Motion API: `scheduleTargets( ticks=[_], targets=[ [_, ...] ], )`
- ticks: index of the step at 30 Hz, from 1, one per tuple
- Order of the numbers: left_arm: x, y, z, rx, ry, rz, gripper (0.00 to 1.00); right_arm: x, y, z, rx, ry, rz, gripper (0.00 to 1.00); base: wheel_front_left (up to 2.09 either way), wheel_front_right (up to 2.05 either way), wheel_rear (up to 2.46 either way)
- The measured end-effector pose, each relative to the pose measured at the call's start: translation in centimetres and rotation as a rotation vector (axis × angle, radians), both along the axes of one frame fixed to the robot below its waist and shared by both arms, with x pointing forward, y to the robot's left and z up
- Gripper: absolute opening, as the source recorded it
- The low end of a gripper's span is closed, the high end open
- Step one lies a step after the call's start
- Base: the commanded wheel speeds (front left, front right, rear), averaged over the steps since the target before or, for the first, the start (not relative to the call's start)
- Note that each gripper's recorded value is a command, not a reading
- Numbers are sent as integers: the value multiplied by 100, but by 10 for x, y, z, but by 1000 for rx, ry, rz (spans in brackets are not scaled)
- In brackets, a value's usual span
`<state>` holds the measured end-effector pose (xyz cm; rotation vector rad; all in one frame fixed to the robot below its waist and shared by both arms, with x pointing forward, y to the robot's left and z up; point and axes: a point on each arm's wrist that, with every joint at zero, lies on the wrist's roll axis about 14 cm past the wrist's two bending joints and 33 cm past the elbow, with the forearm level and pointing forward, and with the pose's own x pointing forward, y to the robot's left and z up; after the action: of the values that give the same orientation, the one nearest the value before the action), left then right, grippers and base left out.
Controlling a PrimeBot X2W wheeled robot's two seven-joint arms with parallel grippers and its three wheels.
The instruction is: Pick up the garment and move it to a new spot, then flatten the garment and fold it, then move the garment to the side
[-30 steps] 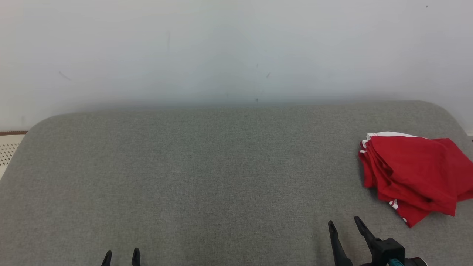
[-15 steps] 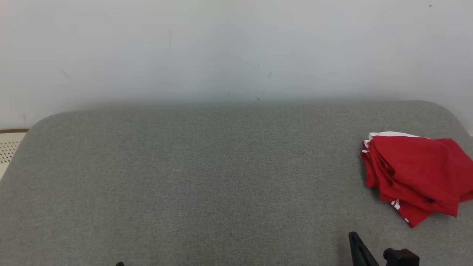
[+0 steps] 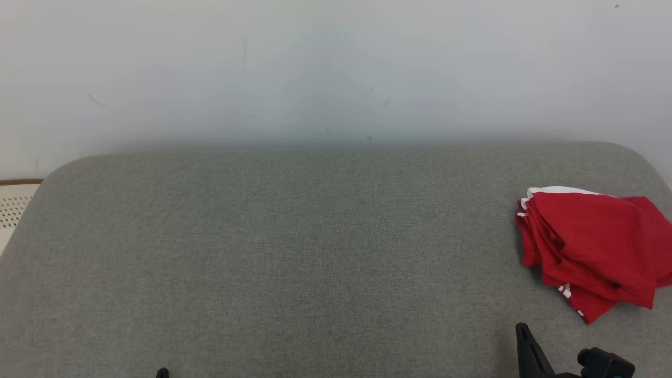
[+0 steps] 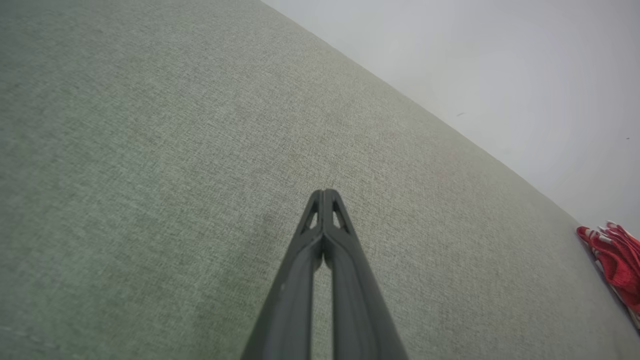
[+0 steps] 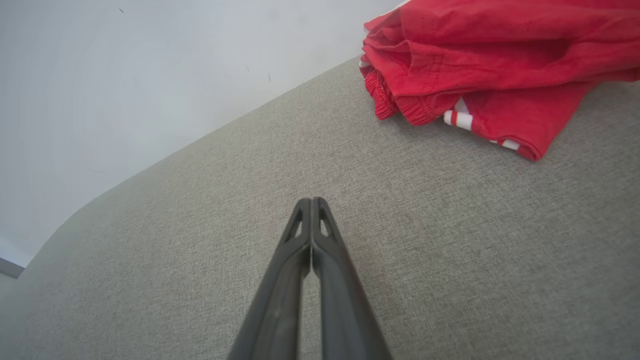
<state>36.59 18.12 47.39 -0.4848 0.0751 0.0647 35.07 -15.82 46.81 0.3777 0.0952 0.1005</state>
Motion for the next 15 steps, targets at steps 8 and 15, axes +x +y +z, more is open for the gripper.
scheduleTargets(
  ticks=[8,15],
  targets=[
    [2,2,1,-127,8,14,0,6,-7,6,136,4,-41,0,0,0,0],
    [4,4,1,-235,13,24,0,8,-13,7,245,19,-72,0,0,0,0]
  ],
)
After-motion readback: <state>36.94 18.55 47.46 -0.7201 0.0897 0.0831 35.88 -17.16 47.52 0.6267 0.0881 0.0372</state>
